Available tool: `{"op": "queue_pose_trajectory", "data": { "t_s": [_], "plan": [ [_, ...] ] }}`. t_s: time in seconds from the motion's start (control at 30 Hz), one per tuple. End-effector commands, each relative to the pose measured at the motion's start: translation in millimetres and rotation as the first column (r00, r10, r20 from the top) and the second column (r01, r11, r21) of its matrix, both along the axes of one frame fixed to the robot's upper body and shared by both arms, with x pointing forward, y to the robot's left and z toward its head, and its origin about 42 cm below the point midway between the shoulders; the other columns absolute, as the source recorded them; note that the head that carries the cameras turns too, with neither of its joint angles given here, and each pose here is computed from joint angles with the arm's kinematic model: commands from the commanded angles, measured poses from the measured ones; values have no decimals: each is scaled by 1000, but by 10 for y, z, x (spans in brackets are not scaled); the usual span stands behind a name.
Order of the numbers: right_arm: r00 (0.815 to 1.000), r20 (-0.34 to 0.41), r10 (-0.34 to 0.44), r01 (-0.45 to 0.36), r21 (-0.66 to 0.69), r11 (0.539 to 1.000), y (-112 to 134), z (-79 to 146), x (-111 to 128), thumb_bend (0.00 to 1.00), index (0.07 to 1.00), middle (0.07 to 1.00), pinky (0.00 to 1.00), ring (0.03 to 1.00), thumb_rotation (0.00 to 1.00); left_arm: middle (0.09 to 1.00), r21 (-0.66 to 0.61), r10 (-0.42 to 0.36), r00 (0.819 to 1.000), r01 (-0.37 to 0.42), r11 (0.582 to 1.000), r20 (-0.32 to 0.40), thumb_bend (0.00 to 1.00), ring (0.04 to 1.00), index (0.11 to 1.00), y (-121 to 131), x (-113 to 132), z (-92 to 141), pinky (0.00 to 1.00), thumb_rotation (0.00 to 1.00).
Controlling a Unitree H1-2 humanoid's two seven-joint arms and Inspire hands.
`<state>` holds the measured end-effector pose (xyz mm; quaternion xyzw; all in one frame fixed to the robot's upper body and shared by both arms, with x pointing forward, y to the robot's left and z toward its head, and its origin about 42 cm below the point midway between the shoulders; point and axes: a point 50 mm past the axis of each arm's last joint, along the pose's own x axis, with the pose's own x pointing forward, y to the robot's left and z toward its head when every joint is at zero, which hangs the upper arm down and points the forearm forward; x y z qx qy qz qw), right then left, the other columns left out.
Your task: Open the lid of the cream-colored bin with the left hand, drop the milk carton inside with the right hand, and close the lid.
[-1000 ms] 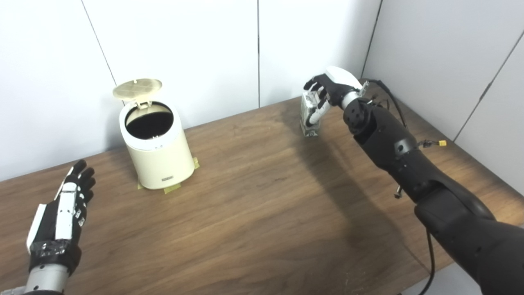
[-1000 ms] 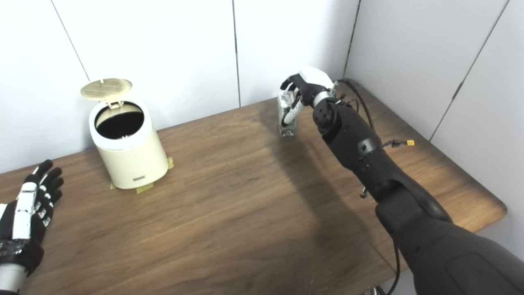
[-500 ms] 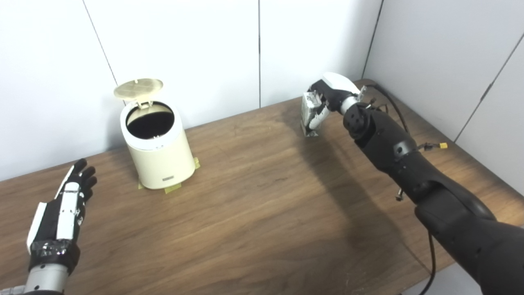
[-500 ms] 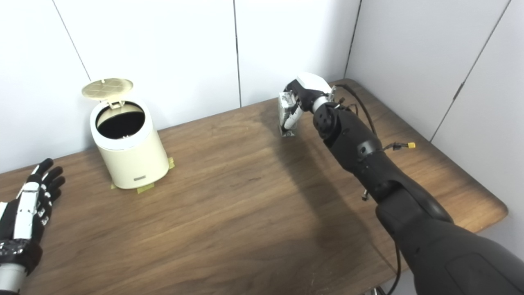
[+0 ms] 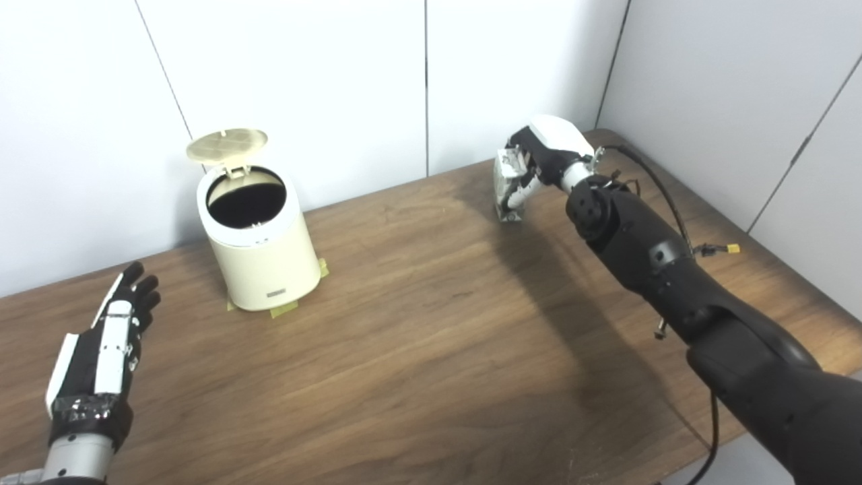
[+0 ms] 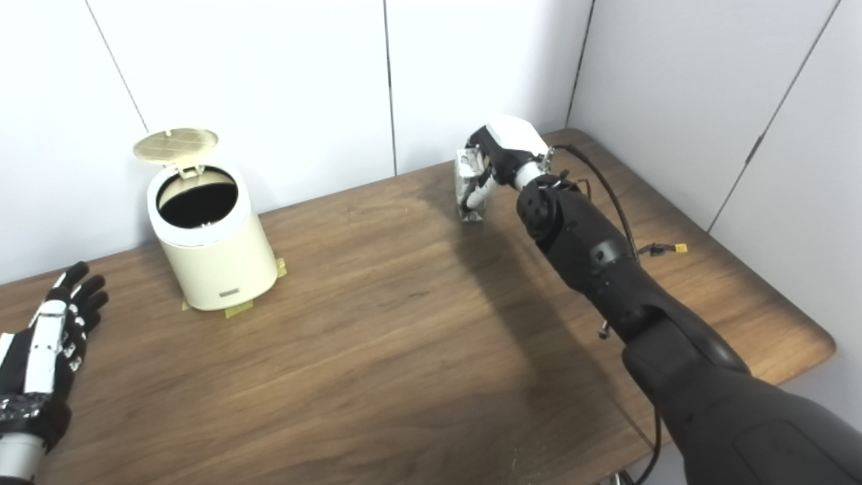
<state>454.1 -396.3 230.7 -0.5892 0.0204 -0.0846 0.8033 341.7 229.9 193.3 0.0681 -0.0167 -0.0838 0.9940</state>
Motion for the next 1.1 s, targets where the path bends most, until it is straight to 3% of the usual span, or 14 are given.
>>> {"op": "queue_pose_trajectory", "data": {
  "t_s": [0.0, 0.23, 0.33, 0.43, 0.67, 0.8, 1.07],
  "plan": [
    [985, 168, 42, -37, -30, 999, 77, 549, 85, 501, 493, 499, 359, 397, 0, 935, 23, -8, 996, 6, 1000, 85, 288, 945, 965, -23, 61, 156, 974, 1000],
    [953, 264, 147, -133, -71, 989, 376, 751, 20, 504, 470, 501, 410, 408, 0, 929, 66, -3, 997, -2, 998, 82, 319, 940, 954, -39, 56, 115, 940, 1000],
    [931, 304, 200, -183, -84, 979, 584, 857, -47, 503, 477, 500, 367, 407, 0, 930, 70, -4, 997, -1, 998, 79, 338, 941, 953, -51, 52, 101, 932, 1000],
    [911, 328, 252, -232, -99, 968, 745, 950, -117, 502, 495, 508, 394, 404, 0, 930, 69, -5, 997, -1, 998, 83, 345, 941, 948, -81, 45, 86, 927, 1000],
    [839, 405, 364, -364, -80, 928, 1279, 1120, -269, 501, 512, 516, 419, 404, 0, 916, 77, -4, 997, -2, 997, 81, 429, 918, 935, -214, 20, -9, 923, 1000],
    [790, 445, 421, -446, -53, 894, 1518, 1107, -267, 500, 514, 509, 407, 389, 0, 920, 87, -1, 997, -5, 996, 71, 453, 924, 941, -272, -3, -28, 916, 1000],
    [764, 479, 433, -509, 35, 860, 1922, 1155, -187, 499, 503, 503, 369, 381, 0, 930, 78, 6, 999, -10, 997, 52, 477, 963, 949, -345, -36, -69, 986, 1000]
  ]
}}
